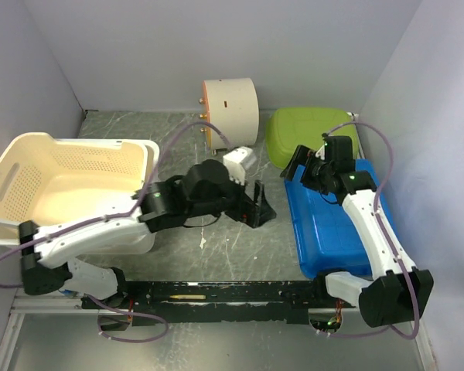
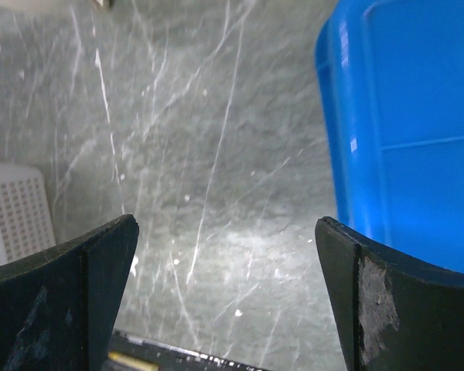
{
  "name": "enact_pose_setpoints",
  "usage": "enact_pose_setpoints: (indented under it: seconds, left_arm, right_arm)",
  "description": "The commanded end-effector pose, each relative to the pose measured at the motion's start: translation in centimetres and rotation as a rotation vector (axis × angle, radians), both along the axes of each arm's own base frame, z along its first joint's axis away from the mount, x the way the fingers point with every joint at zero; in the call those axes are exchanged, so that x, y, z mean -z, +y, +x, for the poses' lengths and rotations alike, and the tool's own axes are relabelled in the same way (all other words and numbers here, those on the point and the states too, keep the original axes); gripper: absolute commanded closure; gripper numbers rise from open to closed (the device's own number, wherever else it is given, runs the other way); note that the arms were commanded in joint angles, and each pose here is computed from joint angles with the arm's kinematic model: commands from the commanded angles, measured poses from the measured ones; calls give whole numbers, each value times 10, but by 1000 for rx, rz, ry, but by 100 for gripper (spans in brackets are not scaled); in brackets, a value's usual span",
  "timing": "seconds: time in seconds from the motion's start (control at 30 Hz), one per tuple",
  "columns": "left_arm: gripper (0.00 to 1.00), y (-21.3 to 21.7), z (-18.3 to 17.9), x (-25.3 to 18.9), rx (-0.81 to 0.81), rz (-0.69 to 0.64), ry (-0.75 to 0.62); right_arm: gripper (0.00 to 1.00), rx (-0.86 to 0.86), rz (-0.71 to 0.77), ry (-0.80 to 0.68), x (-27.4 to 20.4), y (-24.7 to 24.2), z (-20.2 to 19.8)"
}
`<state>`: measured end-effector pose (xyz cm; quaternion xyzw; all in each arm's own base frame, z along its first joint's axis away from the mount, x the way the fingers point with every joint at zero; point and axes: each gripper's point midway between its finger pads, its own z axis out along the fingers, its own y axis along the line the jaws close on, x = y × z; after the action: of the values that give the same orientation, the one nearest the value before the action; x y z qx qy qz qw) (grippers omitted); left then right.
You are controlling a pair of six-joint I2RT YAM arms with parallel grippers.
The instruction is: Turn the large container upside down
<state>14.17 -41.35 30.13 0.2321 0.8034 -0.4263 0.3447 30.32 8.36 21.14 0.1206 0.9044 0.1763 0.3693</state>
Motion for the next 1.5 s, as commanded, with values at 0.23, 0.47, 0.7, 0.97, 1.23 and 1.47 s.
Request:
enact_pose_setpoints:
  seconds: [0.23,0.47,0.7,0.97,1.23,1.47]
  left_arm:
    - [0,105,47,-57,-417,113,-174]
    - [0,173,75,-73,-641,258,-203]
    - [0,242,90,-71,-845,365,-181]
    - [2,281,87,-41,-997,530,-109]
    - [4,303,100,-29,-1096,609,-144]
    - [8,307,151,-15,-1026,535,-102]
  right_arm:
    - [0,-31,-62,204,81,21,-14]
    - [0,136,-306,249,98,-30,-11]
    - [0,134,-269,221,88,-22,0]
    - [0,-4,-111,94,57,16,21]
    - [0,-28,-89,93,56,23,28]
    - [0,-43,-59,96,59,30,27]
